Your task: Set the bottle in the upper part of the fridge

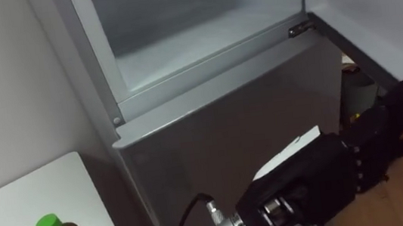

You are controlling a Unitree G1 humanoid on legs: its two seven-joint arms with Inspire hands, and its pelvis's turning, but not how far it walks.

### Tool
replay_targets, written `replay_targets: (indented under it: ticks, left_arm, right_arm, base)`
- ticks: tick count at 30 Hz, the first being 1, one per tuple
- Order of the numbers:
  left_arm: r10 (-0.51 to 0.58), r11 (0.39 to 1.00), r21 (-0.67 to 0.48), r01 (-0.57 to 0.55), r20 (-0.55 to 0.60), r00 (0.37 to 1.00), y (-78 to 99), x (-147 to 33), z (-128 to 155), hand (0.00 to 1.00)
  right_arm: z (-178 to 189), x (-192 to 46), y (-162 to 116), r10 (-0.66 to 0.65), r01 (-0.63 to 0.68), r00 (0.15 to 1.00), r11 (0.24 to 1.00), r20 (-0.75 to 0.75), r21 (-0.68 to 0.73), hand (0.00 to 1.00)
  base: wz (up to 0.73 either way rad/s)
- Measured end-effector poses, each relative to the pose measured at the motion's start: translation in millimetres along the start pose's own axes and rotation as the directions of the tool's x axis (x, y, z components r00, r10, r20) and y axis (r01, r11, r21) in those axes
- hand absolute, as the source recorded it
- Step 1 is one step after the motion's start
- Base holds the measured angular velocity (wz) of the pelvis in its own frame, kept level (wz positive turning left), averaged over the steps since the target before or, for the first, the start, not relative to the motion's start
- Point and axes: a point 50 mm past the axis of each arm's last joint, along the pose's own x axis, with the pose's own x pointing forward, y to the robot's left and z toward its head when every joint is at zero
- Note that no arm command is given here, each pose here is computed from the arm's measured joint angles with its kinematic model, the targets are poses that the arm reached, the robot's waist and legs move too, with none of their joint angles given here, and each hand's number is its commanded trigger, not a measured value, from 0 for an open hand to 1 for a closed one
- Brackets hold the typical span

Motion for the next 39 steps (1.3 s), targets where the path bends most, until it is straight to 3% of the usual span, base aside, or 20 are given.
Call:
replay_targets:
  ticks: [5,15,26,33,39]
  left_arm:
    - [-0.029,0.998,-0.063,0.022,-0.112,0.993,-2.6,-2.4,-21.7,0.0]
    - [-0.022,0.998,-0.058,0.015,-0.111,0.994,-0.6,-3.6,-20.6,0.0]
    - [0.111,0.994,0.019,-0.109,-0.102,0.989,24.6,-22.6,-6.6,0.0]
    - [0.159,0.985,0.085,-0.148,-0.143,0.977,18.5,-41.3,-9.6,0.0]
    - [0.214,0.976,0.069,-0.205,-0.172,0.962,14.9,-59.2,-16.5,0.0]
  right_arm:
    - [0.0,0.0,-0.5,-0.008,0.008,1.0,1.0,0.0,0.0,0.0]
    - [2.3,1.3,4.3,0.02,-0.02,1.0,0.999,0.0,-0.033,0.0]
    - [-7.0,0.6,1.9,-0.003,0.001,0.999,0.999,-0.035,-0.041,0.0]
    - [-7.0,1.6,5.9,0.013,-0.017,0.999,0.995,-0.045,-0.102,0.0]
    - [-6.6,2.2,7.7,0.016,-0.022,0.999,0.991,-0.048,-0.135,0.0]
  base:
    - [-0.01]
    - [0.04]
    - [0.13]
    - [0.1]
    - [0.09]
